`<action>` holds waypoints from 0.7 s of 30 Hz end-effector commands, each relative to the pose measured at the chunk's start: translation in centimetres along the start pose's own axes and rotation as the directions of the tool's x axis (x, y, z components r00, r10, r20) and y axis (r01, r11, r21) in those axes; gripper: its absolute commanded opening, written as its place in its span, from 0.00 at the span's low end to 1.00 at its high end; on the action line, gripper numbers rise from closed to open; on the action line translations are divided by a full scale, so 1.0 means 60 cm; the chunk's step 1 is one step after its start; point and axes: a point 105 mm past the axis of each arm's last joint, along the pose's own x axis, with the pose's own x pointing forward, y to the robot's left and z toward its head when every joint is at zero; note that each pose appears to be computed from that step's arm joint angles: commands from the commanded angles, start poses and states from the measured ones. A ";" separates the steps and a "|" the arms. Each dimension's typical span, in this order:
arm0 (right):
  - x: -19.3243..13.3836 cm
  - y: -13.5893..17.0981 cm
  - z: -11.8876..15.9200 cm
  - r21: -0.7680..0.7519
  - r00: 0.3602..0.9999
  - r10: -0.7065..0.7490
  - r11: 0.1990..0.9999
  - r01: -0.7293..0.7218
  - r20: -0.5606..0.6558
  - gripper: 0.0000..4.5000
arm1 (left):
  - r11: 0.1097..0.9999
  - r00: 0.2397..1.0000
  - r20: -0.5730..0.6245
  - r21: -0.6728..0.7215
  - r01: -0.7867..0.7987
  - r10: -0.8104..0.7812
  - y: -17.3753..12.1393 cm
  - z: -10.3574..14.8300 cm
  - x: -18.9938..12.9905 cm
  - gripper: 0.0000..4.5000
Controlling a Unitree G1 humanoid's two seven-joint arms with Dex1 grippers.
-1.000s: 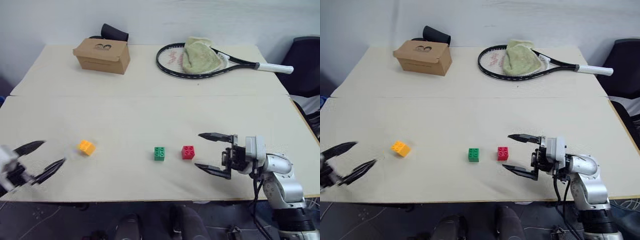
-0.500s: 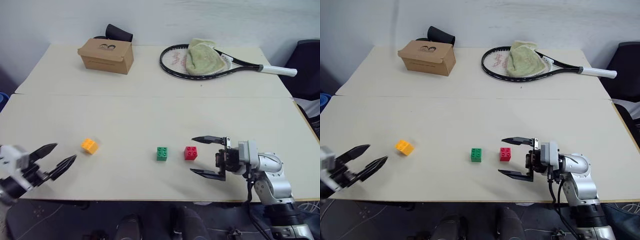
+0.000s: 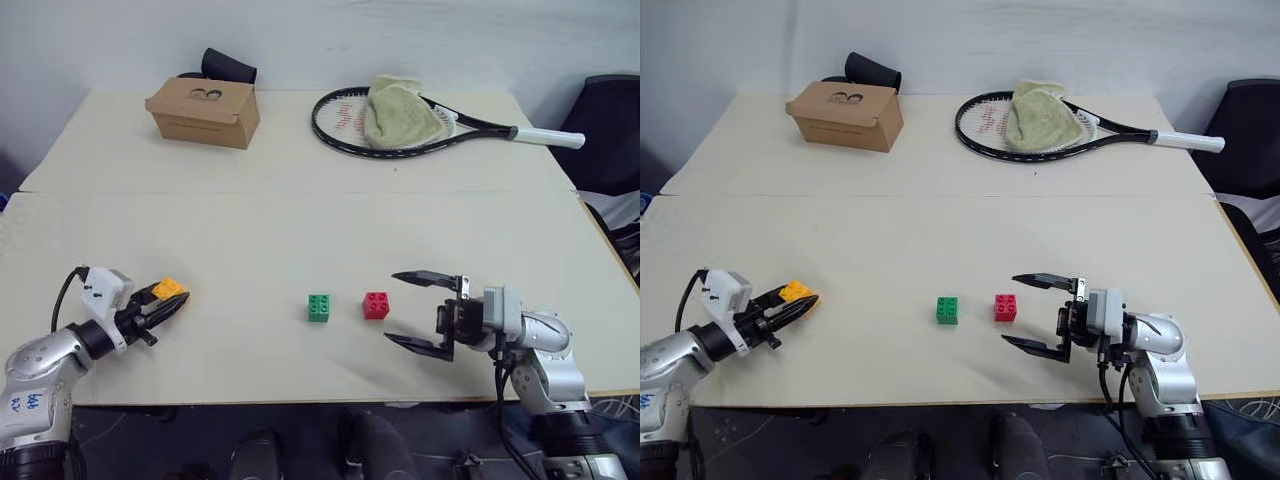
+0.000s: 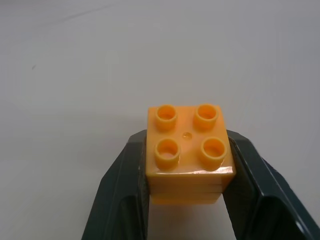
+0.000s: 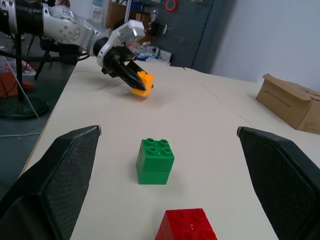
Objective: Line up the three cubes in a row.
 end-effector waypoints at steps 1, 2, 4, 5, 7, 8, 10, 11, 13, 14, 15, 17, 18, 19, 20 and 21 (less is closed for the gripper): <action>-0.018 -0.003 0.007 -0.026 1.000 -0.016 1.000 0.016 -0.018 1.00 | 0.935 0.949 -0.001 0.171 0.310 -0.314 -0.057 0.048 0.029 0.34; -0.020 -0.003 0.006 -0.025 1.000 -0.016 1.000 0.015 -0.022 1.00 | 0.922 0.940 -0.010 0.189 0.337 -0.342 -0.059 0.049 0.033 0.34; -0.028 -0.001 0.004 -0.022 0.999 -0.012 1.000 0.012 -0.043 1.00 | 0.861 0.889 -0.024 0.238 0.450 -0.458 -0.070 0.058 0.060 0.34; -0.031 -0.001 0.003 -0.021 0.999 -0.012 1.000 0.011 -0.051 1.00 | 0.825 0.861 -0.038 0.267 0.498 -0.508 -0.074 0.060 0.074 0.34; -0.035 0.001 0.002 -0.018 0.998 -0.013 1.000 0.012 -0.059 1.00 | 0.758 0.804 -0.066 0.296 0.582 -0.591 -0.081 0.058 0.098 0.34; -0.036 0.002 0.002 -0.017 0.998 -0.014 1.000 0.013 -0.062 1.00 | 0.722 0.772 -0.088 0.300 0.623 -0.629 -0.085 0.054 0.109 0.34; -0.037 0.008 0.002 -0.011 0.998 -0.018 1.000 0.017 -0.067 1.00 | 0.654 0.711 -0.139 0.304 0.693 -0.689 -0.094 0.042 0.132 0.34; -0.038 0.010 0.003 -0.010 0.997 -0.018 1.000 0.018 -0.069 1.00 | 0.634 0.694 -0.154 0.305 0.710 -0.703 -0.096 0.036 0.139 0.34; -0.041 0.014 0.003 -0.008 0.997 -0.022 1.000 0.021 -0.075 1.00 | 0.616 0.673 -0.157 0.293 0.731 -0.723 -0.097 0.028 0.148 0.34; -0.041 0.015 0.004 -0.008 0.997 -0.025 1.000 0.024 -0.077 1.00 | 0.613 0.668 -0.155 0.290 0.735 -0.728 -0.097 0.025 0.150 0.34; -0.042 0.016 0.005 -0.008 0.996 -0.028 1.000 0.028 -0.079 1.00 | 0.608 0.661 -0.156 0.282 0.742 -0.734 -0.098 0.022 0.151 0.34; -0.043 0.016 0.006 -0.012 0.996 -0.038 0.999 0.037 -0.083 1.00 | 0.606 0.660 -0.160 0.283 0.743 -0.734 -0.096 0.017 0.152 0.34; -0.044 0.016 0.006 -0.013 0.996 -0.042 0.999 0.041 -0.084 1.00 | 0.611 0.665 -0.163 0.283 0.739 -0.729 -0.094 0.014 0.154 0.34; -0.044 0.016 0.006 -0.014 0.995 -0.046 0.999 0.045 -0.086 1.00 | 0.618 0.675 -0.166 0.291 0.730 -0.719 -0.092 0.011 0.156 0.34; -0.045 0.016 0.007 -0.015 0.995 -0.049 0.999 0.048 -0.087 1.00 | 0.623 0.680 -0.169 0.293 0.726 -0.713 -0.090 0.008 0.158 0.34; -0.045 0.016 0.007 -0.014 0.995 -0.050 0.999 0.049 -0.088 1.00 | 0.631 0.689 -0.170 0.293 0.718 -0.705 -0.088 0.006 0.160 0.34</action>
